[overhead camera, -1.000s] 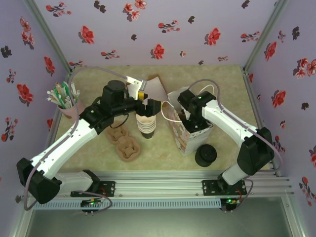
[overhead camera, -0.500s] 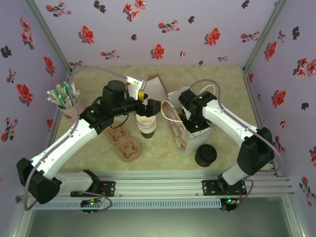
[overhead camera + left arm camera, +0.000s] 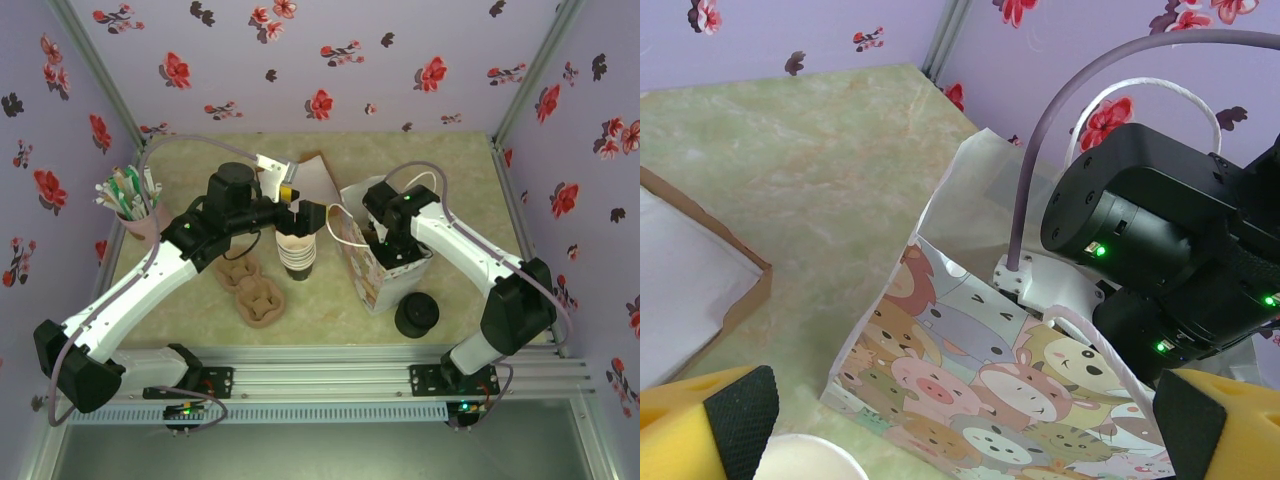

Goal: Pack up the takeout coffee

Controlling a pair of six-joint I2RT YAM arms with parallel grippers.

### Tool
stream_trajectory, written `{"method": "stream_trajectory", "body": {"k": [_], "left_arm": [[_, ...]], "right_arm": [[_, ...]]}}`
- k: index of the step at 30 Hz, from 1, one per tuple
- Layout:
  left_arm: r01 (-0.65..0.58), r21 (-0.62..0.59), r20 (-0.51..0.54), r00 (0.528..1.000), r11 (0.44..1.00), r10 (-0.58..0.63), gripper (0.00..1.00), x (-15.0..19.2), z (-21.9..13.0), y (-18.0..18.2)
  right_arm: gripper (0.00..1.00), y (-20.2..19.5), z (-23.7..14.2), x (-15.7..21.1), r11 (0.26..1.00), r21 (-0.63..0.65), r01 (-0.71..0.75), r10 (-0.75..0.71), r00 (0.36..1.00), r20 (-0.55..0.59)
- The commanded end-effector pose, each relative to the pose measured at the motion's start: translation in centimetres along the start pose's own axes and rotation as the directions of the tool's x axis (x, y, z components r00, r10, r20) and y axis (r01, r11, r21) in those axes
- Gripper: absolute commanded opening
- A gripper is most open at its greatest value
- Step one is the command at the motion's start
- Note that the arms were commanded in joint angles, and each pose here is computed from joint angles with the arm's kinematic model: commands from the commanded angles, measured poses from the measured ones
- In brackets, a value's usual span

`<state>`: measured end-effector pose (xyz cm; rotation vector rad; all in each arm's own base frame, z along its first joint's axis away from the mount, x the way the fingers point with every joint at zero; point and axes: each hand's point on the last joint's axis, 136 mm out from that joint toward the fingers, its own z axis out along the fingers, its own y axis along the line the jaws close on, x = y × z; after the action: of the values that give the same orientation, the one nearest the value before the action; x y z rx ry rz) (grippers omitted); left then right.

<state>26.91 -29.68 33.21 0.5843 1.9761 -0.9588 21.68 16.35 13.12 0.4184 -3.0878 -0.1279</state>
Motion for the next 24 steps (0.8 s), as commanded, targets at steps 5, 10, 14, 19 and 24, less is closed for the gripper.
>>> {"method": "stream_trajectory", "body": {"k": [5, 10, 14, 19, 24], "left_arm": [[-0.028, 0.005, 0.018, 0.999, 1.0, 0.028, 0.99, -0.9, -0.1, -0.6], [-0.028, 0.006, 0.016, 0.999, 1.0, 0.028, 0.99, -0.9, 0.0, -0.6], [-0.027, 0.005, 0.019, 0.999, 1.0, 0.027, 0.99, -1.0, 0.0, -0.5], [-0.026, 0.006, 0.017, 1.0, 1.0, 0.025, 0.99, -0.8, 0.0, -0.5], [-0.026, 0.007, 0.017, 1.0, 1.0, 0.026, 0.99, -0.8, 0.1, -0.6]], "right_arm": [[0.69, -0.2, 2.8, 0.3, 1.0, 0.003, 0.005, -0.004, 0.998, -0.068], [0.69, -0.2, 2.4, 0.3, 1.0, 0.004, 0.004, -0.004, 0.998, -0.061], [0.72, -0.3, 1.8, 0.3, 1.0, 0.01, 0.002, -0.001, 0.999, -0.053], [0.74, -0.3, 0.7, 0.1, 1.0, 0.012, 0.002, -0.001, 1.0, -0.03], [0.76, -0.4, 0.1, 0.2, 1.0, 0.015, -0.001, 0.001, 1.0, -0.019]]}}
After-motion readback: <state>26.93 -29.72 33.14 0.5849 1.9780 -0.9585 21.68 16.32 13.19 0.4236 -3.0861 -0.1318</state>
